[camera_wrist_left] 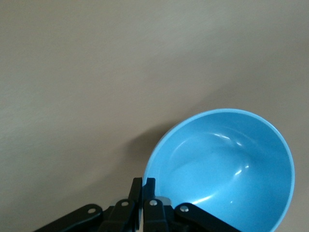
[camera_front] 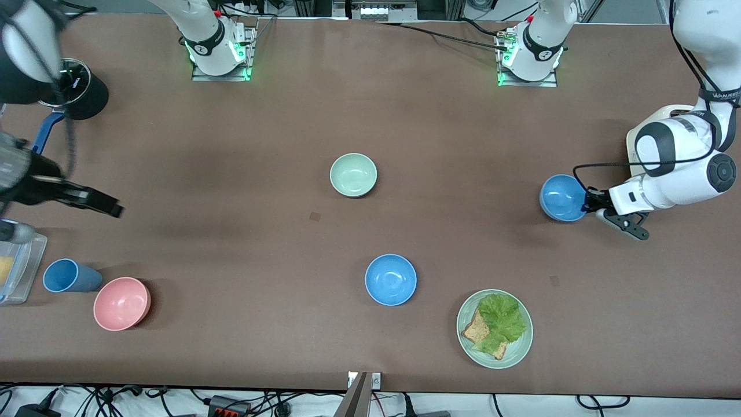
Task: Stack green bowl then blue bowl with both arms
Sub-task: 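Carry the blue bowl with the left gripper over the green bowl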
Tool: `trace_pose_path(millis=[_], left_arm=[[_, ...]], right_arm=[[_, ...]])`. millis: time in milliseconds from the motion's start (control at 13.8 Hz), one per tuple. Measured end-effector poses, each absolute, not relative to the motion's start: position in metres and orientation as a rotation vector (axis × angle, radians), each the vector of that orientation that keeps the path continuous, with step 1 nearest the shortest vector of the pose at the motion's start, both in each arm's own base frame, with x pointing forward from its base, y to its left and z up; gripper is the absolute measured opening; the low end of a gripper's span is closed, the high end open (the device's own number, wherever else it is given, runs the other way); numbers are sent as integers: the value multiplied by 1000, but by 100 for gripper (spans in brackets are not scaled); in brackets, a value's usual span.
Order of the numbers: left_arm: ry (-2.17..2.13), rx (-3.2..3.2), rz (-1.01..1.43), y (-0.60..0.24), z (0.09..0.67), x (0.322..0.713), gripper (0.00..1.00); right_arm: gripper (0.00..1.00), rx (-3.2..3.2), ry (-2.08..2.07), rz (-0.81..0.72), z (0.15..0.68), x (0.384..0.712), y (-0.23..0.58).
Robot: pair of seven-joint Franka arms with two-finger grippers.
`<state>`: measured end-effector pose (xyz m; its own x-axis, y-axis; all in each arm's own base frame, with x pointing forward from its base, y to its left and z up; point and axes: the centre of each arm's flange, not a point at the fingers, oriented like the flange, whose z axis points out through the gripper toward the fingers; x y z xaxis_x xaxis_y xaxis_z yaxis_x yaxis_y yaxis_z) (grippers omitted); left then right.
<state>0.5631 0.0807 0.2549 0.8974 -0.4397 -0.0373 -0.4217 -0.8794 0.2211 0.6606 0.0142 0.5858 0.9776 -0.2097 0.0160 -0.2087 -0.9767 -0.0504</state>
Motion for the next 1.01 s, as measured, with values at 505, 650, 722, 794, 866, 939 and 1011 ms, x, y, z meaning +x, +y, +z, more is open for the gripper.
trace_pose_path(millis=[505, 650, 722, 794, 866, 939, 1011], left_arm=[[-438, 2844, -281, -74, 341, 567, 4], [-238, 2874, -305, -142, 358, 560, 4], [-129, 2885, -319, -176, 367, 553, 4], [-13, 2893, -329, -208, 376, 544, 4], [100, 2894, -329, -238, 384, 535, 4], [197, 2889, -322, -263, 389, 527, 4], [282, 2881, -315, -286, 390, 519, 4]], right_arm=[[100, -3122, 111, -80, 591, 642, -48], [100, -3155, 81, -81, 593, 638, -45], [100, -3159, 77, -75, 592, 636, -45], [100, -3159, 77, -65, 589, 635, -44], [100, -3159, 76, -55, 585, 633, -44], [100, -3159, 76, -53, 579, 632, -44], [100, -3159, 76, -63, 573, 629, -44]])
